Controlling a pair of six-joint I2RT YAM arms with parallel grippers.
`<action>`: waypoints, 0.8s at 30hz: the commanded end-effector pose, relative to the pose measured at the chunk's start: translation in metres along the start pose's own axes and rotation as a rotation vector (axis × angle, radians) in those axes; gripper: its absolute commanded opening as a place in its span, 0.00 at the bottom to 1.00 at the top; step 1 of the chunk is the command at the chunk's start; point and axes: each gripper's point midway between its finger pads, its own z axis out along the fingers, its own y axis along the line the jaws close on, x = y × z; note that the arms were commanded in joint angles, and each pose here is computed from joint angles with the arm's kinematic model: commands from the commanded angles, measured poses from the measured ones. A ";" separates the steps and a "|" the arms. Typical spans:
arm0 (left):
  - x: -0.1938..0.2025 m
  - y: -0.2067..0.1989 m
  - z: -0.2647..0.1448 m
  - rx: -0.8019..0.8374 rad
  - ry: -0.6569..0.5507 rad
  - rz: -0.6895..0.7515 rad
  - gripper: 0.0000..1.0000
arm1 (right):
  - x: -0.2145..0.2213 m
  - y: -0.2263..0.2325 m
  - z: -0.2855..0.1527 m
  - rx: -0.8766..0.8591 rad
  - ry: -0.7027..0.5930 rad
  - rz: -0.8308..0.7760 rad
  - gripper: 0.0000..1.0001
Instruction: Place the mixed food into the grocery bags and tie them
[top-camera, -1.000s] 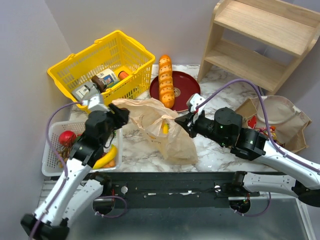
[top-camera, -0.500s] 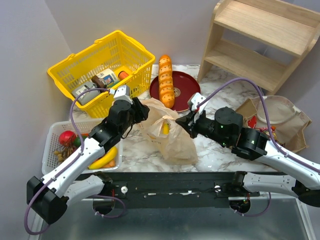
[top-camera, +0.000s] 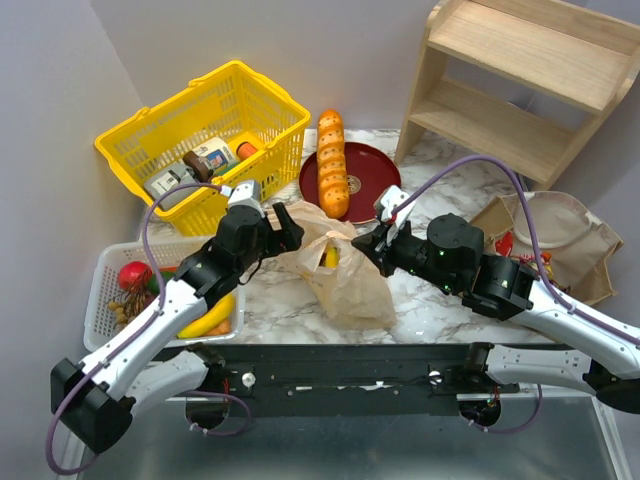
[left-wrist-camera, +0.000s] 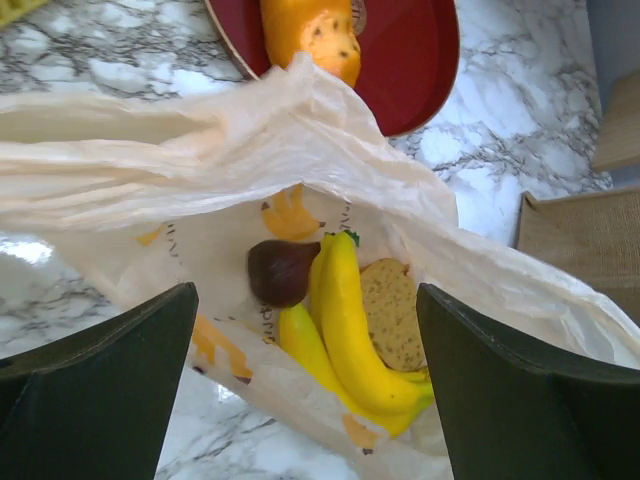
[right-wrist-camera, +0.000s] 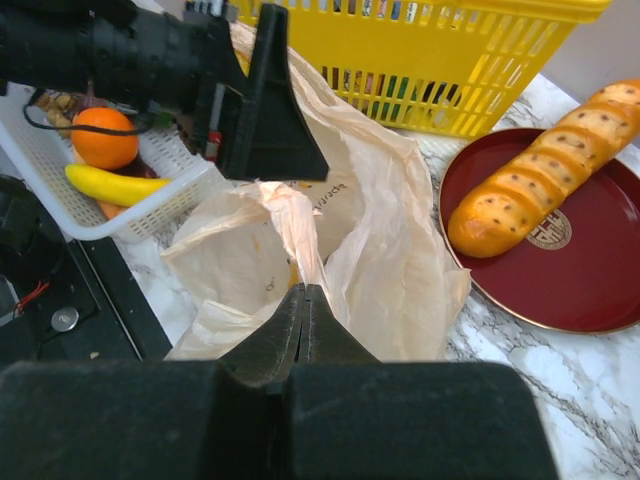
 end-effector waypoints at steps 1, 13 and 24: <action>-0.023 0.041 -0.034 -0.176 -0.078 0.001 0.92 | -0.011 -0.007 -0.008 0.028 -0.021 0.012 0.01; 0.029 0.191 -0.048 -0.555 -0.081 -0.425 0.90 | -0.008 -0.008 -0.011 0.033 -0.020 0.004 0.01; 0.030 0.228 -0.005 -0.578 -0.253 -0.630 0.84 | -0.010 -0.012 -0.015 0.047 -0.032 -0.012 0.02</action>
